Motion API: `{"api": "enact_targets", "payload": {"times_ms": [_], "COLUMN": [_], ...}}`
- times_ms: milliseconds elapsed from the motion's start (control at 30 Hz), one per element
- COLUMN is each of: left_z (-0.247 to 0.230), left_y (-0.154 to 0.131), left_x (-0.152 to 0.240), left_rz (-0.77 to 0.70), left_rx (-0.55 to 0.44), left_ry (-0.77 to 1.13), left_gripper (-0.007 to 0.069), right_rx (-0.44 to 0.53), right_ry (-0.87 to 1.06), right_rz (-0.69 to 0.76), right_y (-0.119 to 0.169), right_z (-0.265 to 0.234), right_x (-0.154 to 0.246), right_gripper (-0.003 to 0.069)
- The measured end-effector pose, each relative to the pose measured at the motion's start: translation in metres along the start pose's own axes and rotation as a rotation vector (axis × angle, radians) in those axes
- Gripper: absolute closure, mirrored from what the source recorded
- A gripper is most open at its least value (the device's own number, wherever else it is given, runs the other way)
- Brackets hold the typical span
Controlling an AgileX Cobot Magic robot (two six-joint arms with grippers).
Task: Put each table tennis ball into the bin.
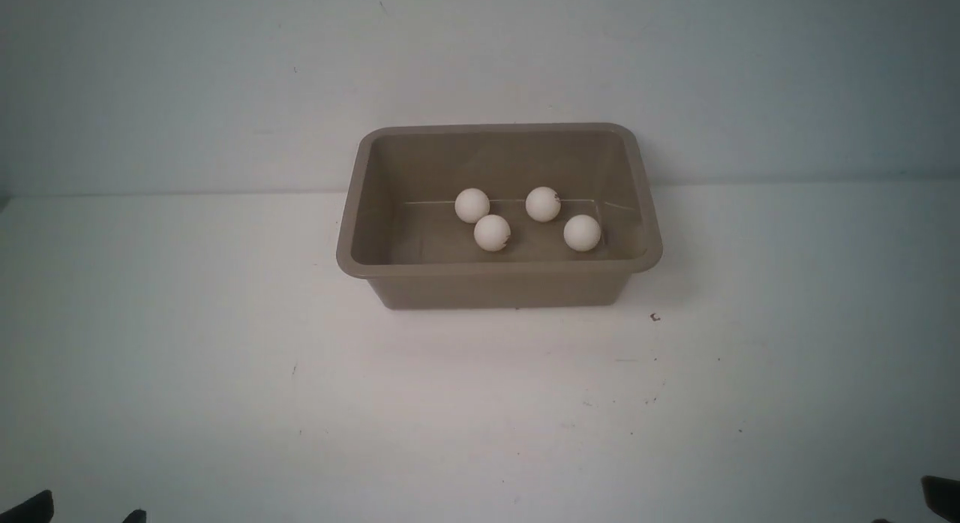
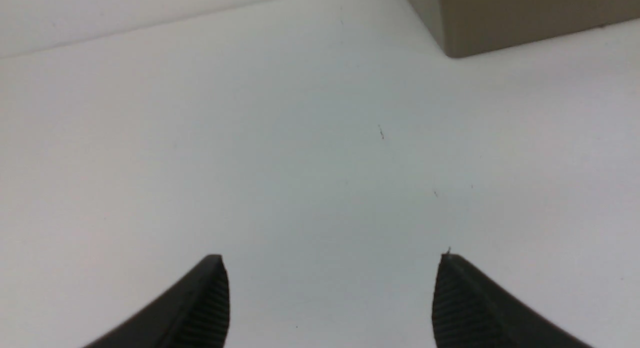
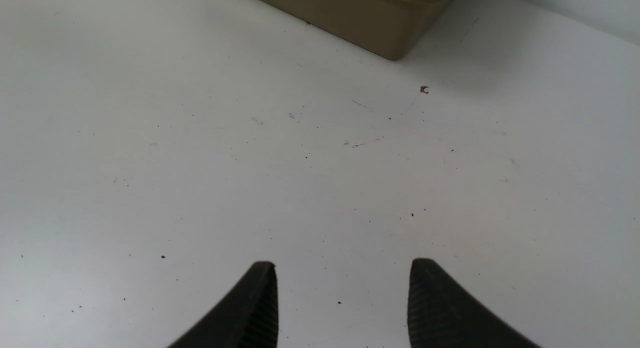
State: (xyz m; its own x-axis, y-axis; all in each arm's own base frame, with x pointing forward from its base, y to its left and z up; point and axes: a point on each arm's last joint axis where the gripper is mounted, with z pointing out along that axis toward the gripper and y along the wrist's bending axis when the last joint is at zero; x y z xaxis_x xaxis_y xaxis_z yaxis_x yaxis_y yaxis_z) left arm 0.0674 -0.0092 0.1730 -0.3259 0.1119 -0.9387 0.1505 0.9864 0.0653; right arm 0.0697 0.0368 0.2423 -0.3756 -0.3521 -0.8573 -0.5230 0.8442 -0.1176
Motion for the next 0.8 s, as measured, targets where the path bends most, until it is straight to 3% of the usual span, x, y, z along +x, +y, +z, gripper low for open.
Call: {"api": "enact_targets", "payload": {"times_ms": [800], "left_z": [-0.014], "left_y": [-0.002], "left_x": [0.007], "left_rz": [-0.071], "left_rx": [-0.008], "left_ry": [-0.036], "left_gripper": [0.0135], "right_rx": [0.0], "right_ry": [0.001], "right_rz": [0.0], "right_y": [0.0], "right_z": [0.0], "right_x": [0.0], "right_gripper": [0.0324]}}
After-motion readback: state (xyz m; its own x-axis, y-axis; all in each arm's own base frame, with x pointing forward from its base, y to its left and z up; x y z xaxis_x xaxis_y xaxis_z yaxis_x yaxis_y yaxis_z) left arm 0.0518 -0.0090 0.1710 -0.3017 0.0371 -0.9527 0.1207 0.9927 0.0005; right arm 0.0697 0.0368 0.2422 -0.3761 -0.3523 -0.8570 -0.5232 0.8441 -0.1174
